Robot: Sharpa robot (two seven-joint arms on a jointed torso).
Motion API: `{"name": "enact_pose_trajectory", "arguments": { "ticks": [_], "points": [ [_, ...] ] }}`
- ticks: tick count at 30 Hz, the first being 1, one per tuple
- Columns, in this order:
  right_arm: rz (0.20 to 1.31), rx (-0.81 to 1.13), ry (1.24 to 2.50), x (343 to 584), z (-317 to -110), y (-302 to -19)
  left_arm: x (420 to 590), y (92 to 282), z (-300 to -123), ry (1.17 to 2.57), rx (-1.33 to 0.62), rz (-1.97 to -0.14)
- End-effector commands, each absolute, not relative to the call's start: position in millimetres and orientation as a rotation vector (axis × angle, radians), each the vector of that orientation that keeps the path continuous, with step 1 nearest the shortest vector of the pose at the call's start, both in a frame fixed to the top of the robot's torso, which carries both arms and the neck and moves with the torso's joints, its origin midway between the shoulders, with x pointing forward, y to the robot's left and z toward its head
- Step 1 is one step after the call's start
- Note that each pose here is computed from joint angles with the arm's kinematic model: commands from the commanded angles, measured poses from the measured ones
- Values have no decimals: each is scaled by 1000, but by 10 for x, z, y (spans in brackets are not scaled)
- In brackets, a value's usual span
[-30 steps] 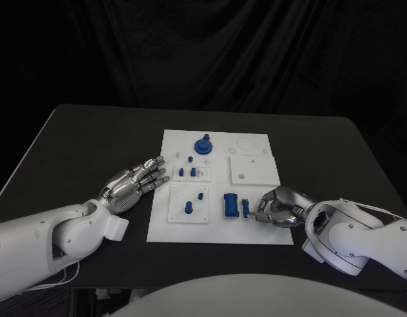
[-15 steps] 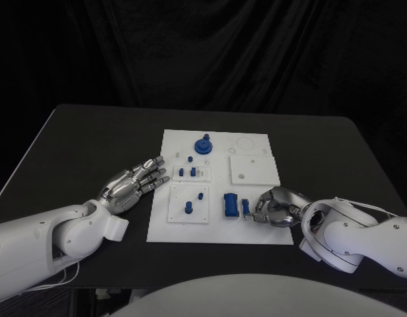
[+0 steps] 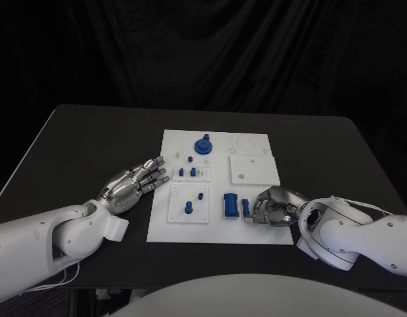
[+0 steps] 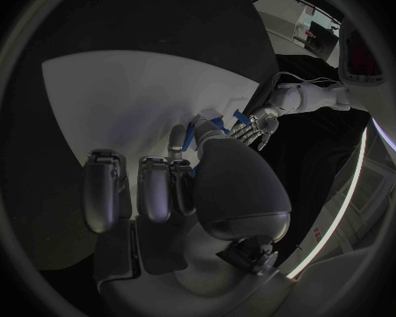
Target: Assemble the parts on the task board
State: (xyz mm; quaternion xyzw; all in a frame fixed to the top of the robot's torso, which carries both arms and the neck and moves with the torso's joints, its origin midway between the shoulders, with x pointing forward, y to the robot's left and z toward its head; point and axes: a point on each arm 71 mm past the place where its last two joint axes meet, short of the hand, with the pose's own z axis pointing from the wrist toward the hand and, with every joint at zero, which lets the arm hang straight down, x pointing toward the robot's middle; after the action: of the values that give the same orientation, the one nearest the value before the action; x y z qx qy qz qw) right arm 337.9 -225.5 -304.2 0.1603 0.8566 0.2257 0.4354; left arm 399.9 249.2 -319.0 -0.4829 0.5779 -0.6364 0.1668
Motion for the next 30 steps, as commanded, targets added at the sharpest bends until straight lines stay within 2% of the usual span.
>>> {"name": "enact_pose_trajectory", "arguments": {
  "ticks": [1,22,30],
  "points": [
    [555,387,2147,3371,-3060,-2258,3982,2481,-3214,1653,-1379,-1814],
    [588,373,2148,3321,-3020,-2249,3982,2496,-3222,1643,-1378,-1812],
    [638,387,2071,3307,-2899,-2329,3942,2529,-3157,1574,-1361,-1813]
  ]
}}
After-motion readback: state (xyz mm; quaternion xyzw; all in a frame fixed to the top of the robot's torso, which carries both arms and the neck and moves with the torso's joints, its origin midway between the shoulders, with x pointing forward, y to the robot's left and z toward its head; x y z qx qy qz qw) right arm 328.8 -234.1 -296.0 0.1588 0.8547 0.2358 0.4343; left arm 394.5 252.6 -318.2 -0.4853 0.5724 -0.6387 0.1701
